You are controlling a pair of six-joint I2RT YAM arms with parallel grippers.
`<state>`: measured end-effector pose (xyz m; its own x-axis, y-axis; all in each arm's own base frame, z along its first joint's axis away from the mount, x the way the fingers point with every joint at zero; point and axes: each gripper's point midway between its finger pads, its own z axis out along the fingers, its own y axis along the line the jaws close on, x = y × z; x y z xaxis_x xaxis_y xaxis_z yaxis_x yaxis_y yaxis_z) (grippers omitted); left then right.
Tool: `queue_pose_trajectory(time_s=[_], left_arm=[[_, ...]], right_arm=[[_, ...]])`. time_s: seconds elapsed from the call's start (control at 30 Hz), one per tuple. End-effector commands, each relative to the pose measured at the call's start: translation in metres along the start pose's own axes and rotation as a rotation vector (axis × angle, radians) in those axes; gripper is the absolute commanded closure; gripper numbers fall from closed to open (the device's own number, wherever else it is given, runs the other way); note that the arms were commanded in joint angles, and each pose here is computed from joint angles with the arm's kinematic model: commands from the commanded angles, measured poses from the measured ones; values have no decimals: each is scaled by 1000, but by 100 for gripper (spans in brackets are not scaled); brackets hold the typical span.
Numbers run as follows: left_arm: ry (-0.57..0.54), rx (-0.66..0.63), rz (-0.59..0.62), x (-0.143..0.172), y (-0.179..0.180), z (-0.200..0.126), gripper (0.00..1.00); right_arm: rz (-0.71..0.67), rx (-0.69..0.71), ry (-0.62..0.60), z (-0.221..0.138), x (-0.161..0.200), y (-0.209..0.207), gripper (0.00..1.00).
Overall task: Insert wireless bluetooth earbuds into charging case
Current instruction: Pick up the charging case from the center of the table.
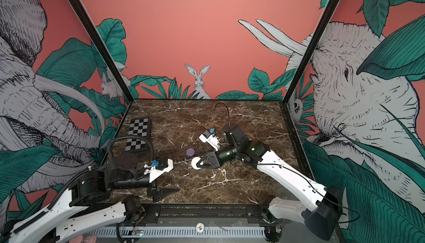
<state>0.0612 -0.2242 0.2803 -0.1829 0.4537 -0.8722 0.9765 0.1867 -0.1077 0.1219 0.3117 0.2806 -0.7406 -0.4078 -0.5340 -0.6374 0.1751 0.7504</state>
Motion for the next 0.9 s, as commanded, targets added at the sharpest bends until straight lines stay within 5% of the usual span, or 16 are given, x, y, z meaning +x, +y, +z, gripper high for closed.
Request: queue_pose_trajectory(time_s=[0.0, 0.33, 0.6, 0.87], left_arm=[[3, 154, -108, -9, -19, 9, 9], [-149, 398, -246, -57, -18, 13, 22], [-55, 542, -328, -47, -25, 30, 42], [-15, 556, -319, -45, -23, 36, 48]], right_arm=[[-93, -99, 10, -5, 1, 26, 100], [-129, -121, 40, -5, 15, 29, 100], [-148, -125, 57, -2, 18, 32, 100], [-159, -103, 66, -1, 21, 31, 100]])
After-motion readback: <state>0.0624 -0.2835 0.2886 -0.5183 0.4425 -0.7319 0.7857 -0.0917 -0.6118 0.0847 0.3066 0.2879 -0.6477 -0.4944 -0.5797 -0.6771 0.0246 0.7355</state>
